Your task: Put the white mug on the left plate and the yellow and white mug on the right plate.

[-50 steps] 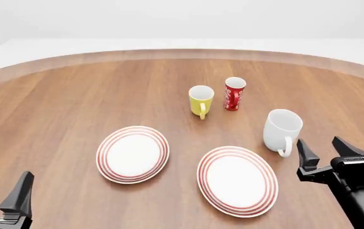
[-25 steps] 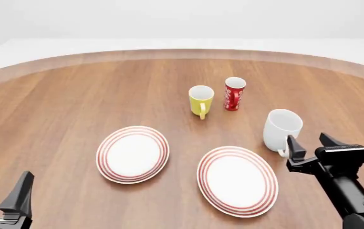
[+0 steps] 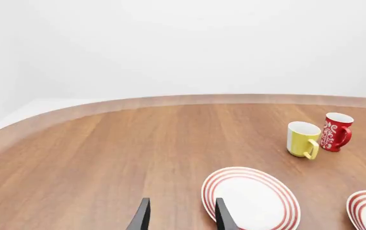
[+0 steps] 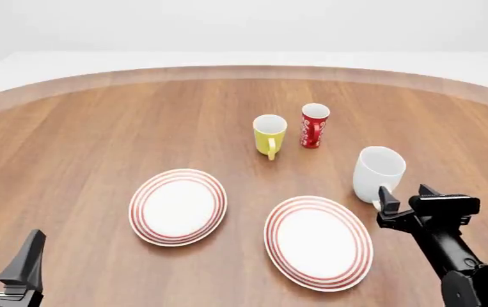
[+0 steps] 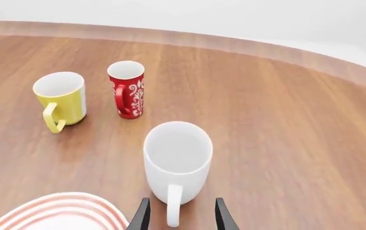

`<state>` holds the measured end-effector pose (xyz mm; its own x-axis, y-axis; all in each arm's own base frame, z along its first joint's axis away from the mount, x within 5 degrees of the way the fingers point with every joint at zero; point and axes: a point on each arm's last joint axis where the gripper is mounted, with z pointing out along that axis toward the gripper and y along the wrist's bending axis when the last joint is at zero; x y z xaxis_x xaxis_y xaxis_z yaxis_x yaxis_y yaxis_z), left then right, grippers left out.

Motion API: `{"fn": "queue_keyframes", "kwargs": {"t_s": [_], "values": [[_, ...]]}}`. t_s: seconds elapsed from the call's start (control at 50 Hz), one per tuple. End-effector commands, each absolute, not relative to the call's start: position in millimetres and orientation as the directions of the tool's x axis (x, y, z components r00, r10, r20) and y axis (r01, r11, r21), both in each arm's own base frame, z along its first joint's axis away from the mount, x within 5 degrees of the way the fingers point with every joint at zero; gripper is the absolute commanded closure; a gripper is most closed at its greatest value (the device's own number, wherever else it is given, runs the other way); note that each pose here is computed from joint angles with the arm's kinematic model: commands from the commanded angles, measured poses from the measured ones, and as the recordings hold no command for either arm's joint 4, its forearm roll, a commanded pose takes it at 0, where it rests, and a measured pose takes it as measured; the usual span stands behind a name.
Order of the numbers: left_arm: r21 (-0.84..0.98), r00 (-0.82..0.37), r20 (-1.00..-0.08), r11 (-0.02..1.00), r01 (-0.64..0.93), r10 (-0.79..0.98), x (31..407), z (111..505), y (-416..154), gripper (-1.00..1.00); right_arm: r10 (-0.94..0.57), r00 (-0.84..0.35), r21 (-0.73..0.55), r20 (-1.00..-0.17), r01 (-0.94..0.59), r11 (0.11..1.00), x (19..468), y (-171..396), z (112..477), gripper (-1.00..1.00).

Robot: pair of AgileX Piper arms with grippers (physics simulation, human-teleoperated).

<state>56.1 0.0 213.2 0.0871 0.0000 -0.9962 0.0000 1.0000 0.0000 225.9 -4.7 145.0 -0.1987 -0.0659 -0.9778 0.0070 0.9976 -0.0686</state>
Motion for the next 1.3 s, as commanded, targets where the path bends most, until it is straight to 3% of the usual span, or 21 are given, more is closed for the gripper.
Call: {"fn": "queue_keyframes", "kwargs": {"t_s": [0.02,0.74,0.76,1.3], "values": [[0.000,0.087,-0.996,1.000,0.000,0.000,56,213,0,-1.00,-0.062,-0.222,-0.065,-0.973,0.009,0.998,232,-6,134,-1.00],[0.000,0.087,-0.996,1.000,0.000,0.000,56,213,0,-1.00,-0.055,-0.293,-0.056,-0.954,-0.004,0.998,248,-3,107,-1.00],[0.000,0.087,-0.996,1.000,0.000,0.000,56,213,0,-1.00,-0.057,-0.297,-0.057,-0.953,-0.010,0.998,248,-2,106,1.00],[0.000,0.087,-0.996,1.000,0.000,0.000,56,213,0,-1.00,-0.082,-0.200,-0.079,-0.976,-0.021,0.997,228,1,144,1.00]]}}
